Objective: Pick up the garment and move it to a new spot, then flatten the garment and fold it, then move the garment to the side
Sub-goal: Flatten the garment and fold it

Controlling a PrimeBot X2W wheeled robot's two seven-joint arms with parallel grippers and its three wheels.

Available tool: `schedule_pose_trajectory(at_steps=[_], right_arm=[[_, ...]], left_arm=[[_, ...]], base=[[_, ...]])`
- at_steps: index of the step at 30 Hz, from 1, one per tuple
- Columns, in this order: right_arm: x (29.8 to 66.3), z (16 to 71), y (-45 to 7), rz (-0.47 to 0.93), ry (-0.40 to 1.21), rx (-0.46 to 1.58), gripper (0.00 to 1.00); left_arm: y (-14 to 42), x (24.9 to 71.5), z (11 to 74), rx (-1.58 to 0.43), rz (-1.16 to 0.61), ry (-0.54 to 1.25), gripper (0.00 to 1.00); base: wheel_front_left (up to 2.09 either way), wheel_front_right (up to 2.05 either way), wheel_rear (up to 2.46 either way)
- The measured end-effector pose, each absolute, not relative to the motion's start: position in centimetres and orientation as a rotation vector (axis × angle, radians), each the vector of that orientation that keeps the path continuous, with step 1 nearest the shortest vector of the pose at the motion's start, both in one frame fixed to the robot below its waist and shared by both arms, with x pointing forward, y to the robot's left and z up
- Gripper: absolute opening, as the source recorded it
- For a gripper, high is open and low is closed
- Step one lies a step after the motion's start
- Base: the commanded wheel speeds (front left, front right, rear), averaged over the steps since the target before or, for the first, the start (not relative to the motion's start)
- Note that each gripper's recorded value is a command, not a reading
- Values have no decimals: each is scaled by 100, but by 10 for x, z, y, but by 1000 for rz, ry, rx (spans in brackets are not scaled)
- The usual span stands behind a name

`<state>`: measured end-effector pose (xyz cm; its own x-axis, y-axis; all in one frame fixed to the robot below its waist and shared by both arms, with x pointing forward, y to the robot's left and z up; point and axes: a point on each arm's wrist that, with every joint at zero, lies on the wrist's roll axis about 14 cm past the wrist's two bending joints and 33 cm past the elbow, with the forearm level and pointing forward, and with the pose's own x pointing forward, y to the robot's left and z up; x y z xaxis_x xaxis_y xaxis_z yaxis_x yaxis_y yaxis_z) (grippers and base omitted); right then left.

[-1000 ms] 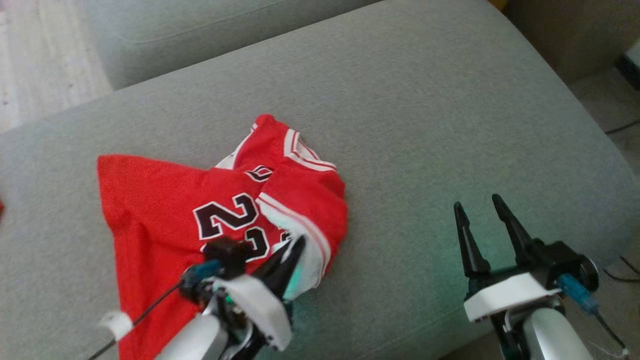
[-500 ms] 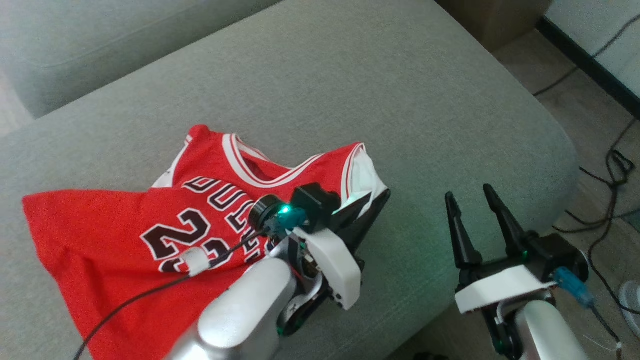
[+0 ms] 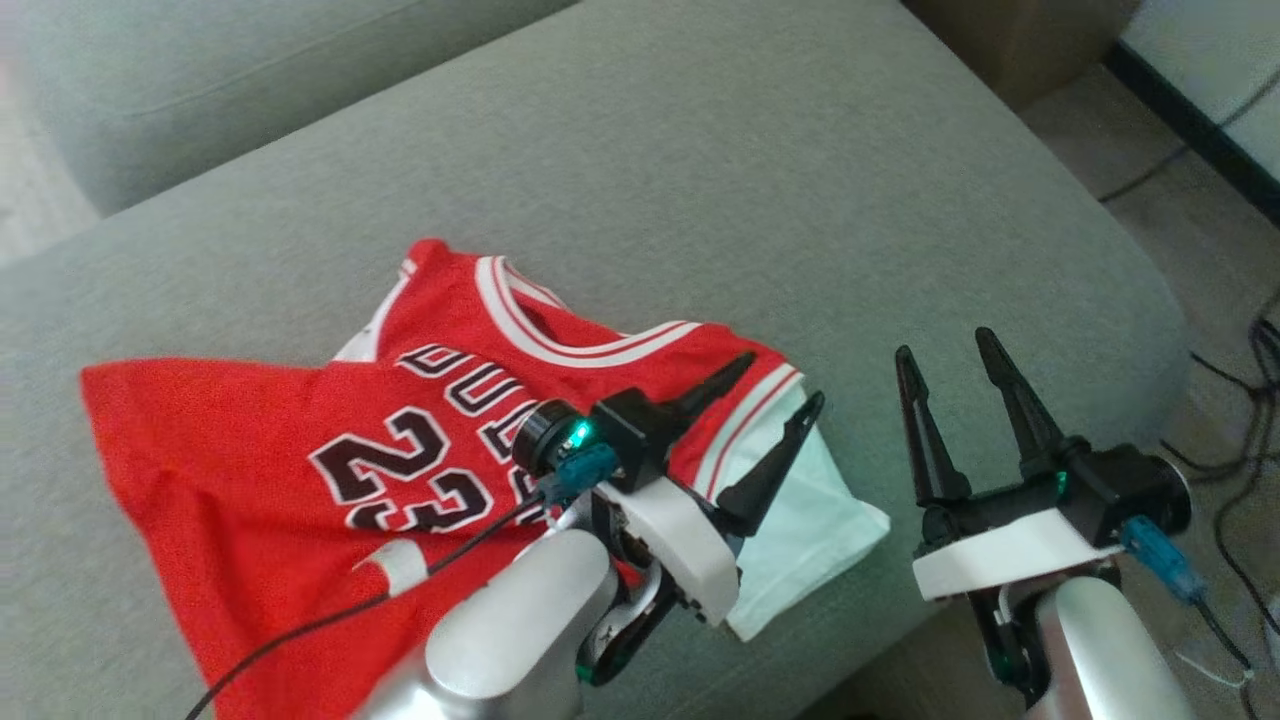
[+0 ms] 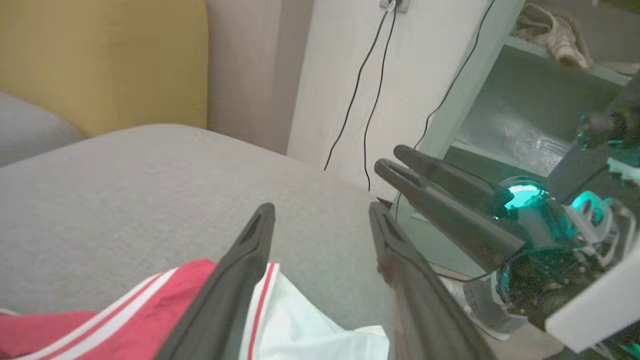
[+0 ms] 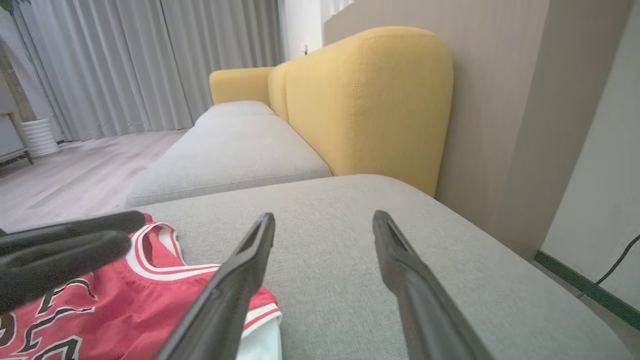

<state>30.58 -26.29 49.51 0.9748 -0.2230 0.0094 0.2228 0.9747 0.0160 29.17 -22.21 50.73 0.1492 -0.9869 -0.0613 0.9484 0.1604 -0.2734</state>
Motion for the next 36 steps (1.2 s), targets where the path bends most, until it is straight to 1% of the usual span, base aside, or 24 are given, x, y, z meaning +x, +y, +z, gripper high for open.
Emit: schedule_pose_trajectory(at_steps=[3,6,7,9,14,15,21,27,32,36], right_arm=[[313,498,-256,-195,-23,9,100],[320,500,-250,-166,-33,2,100],[325,502,-245,-144,-41,1,100],[328,504,-240,-119,-47,-8,100],[335,504,-228,-66,-51,-10,100],[335,504,-228,-66,-51,-10,100],[342,495,-208,0,-29,-6,100],[346,486,-191,54,-5,2,100],[344,473,-184,74,35,2,100],[342,465,-179,86,58,8,100]], left_arm=[[-211,307,516,-202,-1322,183,100],[-187,328,518,-202,-1206,128,100],[-163,342,511,-186,-1116,106,100],[-133,354,502,-188,-1006,108,100],[-58,366,482,-190,-744,125,100],[-58,366,482,-190,-744,125,100],[31,365,465,-160,-452,143,100],[101,344,456,-142,-236,148,100],[133,322,444,-168,-139,175,100],[139,322,446,-179,-123,156,100]], base=[[0,0,0],[0,0,0],[0,0,0],[0,0,0],[0,0,0],[0,0,0],[0,0,0],[0,0,0],[0,0,0],[0,0,0]])
